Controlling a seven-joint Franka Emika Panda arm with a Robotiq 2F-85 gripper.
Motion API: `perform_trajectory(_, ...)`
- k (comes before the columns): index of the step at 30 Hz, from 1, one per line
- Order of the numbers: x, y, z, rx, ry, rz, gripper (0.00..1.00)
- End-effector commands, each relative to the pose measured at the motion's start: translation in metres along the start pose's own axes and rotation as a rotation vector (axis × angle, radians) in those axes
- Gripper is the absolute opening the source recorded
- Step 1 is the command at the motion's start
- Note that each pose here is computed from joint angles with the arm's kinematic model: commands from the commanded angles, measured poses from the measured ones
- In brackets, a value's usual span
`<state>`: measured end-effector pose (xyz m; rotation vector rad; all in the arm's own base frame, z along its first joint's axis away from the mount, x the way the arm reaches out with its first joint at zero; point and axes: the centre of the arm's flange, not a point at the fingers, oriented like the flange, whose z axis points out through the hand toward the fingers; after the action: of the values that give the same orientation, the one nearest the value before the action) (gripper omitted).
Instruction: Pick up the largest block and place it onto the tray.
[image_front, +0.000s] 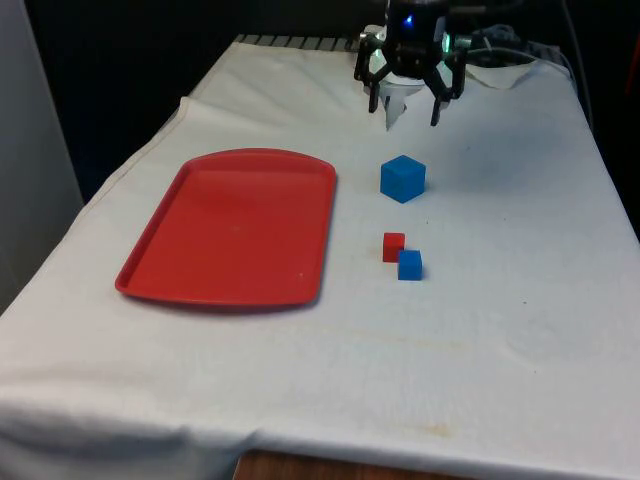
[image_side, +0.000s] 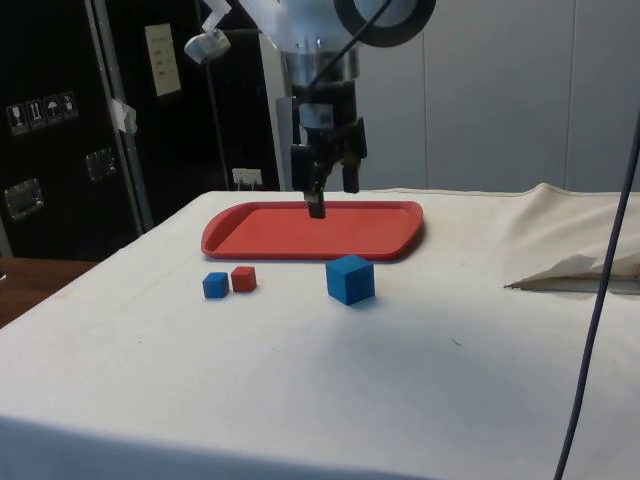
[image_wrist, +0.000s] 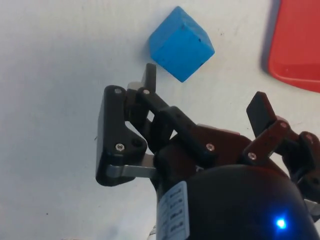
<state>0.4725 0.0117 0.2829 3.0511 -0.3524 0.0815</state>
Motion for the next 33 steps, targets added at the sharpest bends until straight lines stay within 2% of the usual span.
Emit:
perform_trajectory(1, -0.001, 0.0, 0.002, -0.004, 0.01, 0.012, 1.0)
perform_trajectory(2, -0.001, 0.0, 0.001, -0.001, -0.001, 0.005, 1.0)
perform_trajectory(3, -0.002, 0.0, 0.005, -0.004, 0.01, 0.022, 1.0)
perform_trajectory(7, -0.005, -0.001, 0.01, -0.005, 0.008, 0.043, 1.0)
perform_trajectory(9, -0.007, -0.002, 0.013, -0.004, 0.009, 0.053, 1.0)
perform_trajectory(10, -0.007, -0.002, 0.012, -0.003, -0.002, 0.045, 1.0)
perform_trajectory(11, -0.008, -0.003, 0.015, -0.004, 0.009, 0.058, 1.0)
perform_trajectory(18, -0.016, -0.008, 0.03, -0.001, 0.022, 0.101, 1.0)
perform_trajectory(19, -0.016, -0.009, 0.031, -0.001, 0.025, 0.104, 1.0)
perform_trajectory(20, -0.015, -0.007, 0.028, -0.004, 0.01, 0.091, 1.0)
perform_trajectory(22, -0.018, -0.01, 0.035, 0.0, 0.029, 0.112, 1.0)
perform_trajectory(29, -0.022, -0.012, 0.054, 0.0, 0.047, 0.141, 1.0)
perform_trajectory(30, -0.022, -0.011, 0.052, -0.006, 0.038, 0.132, 1.0)
perform_trajectory(33, -0.024, -0.013, 0.061, -0.003, 0.05, 0.151, 1.0)
